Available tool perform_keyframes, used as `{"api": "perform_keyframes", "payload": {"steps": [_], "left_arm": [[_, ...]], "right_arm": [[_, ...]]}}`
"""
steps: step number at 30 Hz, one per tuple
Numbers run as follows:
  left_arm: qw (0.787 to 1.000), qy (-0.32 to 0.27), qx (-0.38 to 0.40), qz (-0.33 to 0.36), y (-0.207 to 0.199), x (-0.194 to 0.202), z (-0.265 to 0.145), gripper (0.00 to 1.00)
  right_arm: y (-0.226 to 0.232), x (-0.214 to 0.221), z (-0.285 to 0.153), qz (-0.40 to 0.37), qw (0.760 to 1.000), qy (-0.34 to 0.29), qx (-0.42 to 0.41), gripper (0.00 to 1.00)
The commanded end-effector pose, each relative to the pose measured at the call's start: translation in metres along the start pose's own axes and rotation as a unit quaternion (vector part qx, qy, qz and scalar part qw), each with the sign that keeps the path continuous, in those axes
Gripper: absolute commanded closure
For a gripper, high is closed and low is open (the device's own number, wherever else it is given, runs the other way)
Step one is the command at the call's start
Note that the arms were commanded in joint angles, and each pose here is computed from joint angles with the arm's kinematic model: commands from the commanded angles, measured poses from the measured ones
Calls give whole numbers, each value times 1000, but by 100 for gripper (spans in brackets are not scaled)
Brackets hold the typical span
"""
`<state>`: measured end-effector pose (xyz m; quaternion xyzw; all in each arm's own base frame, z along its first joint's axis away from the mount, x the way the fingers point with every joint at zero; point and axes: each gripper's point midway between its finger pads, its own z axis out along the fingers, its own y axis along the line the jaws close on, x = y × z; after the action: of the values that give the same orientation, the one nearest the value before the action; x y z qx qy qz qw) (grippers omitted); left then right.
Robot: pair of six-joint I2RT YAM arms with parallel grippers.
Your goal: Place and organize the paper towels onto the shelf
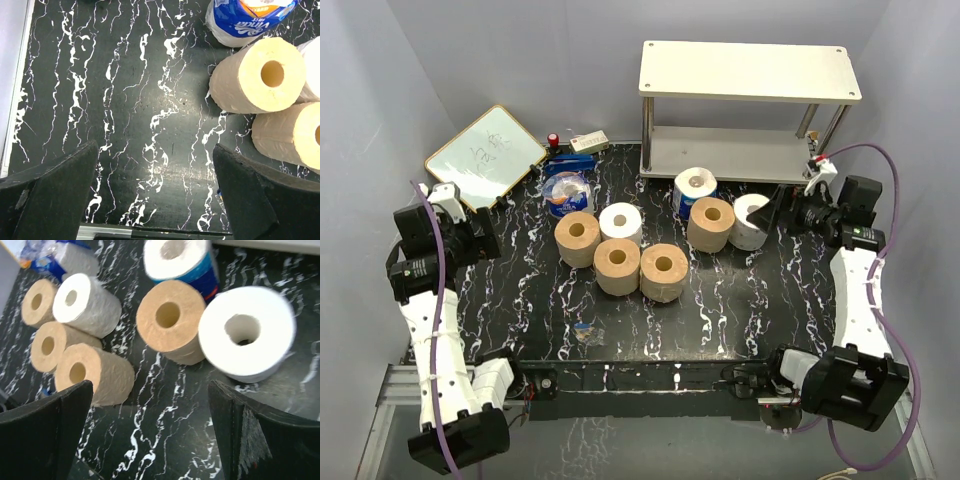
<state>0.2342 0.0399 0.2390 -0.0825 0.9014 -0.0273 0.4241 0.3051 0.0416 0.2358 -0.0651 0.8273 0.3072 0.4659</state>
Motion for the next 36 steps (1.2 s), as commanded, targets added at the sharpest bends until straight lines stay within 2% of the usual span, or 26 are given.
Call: {"api": "perform_keyframes", "payload": {"steps": [1, 3, 5, 7, 13, 16, 19, 24, 27, 29, 31, 36], "left_arm": [[998, -18, -47, -45, 13, -5, -4, 2], [988, -26, -138, -69, 45, 3, -1, 2], [981, -16, -180, -73, 60, 15, 2, 2], [982, -9, -177, -67, 59, 20, 3, 2], [991, -31, -128, -20, 43, 13, -6, 2], [992, -17, -125, -19, 42, 14, -5, 2], [990, 6, -136, -25, 48, 18, 2, 2], [991, 2, -130, -23, 45, 17, 1, 2], [992, -4, -128, -22, 44, 16, -2, 2], [992, -5, -125, -20, 43, 16, -2, 2], [992, -7, -124, -18, 43, 15, -1, 2], [993, 1, -121, -18, 43, 17, 4, 2]], "right_arm": [[-27, -44, -20, -55, 992, -20, 115, 2], [-50, -60, -32, -62, 979, -24, 192, 2], [-66, -77, -44, -69, 965, -34, 251, 2], [-67, -90, -49, -76, 961, -42, 264, 2], [-47, -115, -48, -85, 969, -58, 223, 2], [-55, -121, -55, -99, 960, -59, 254, 2], [-72, -109, -62, -125, 948, -29, 291, 2], [-107, -57, -60, -129, 936, 49, 325, 2], [-115, -27, -46, -133, 942, 90, 295, 7], [-99, -4, -30, -172, 956, 115, 209, 2], [-79, 17, -22, -218, 958, 147, 118, 2], [-54, -14, -24, -311, 938, 142, 48, 2]]}}
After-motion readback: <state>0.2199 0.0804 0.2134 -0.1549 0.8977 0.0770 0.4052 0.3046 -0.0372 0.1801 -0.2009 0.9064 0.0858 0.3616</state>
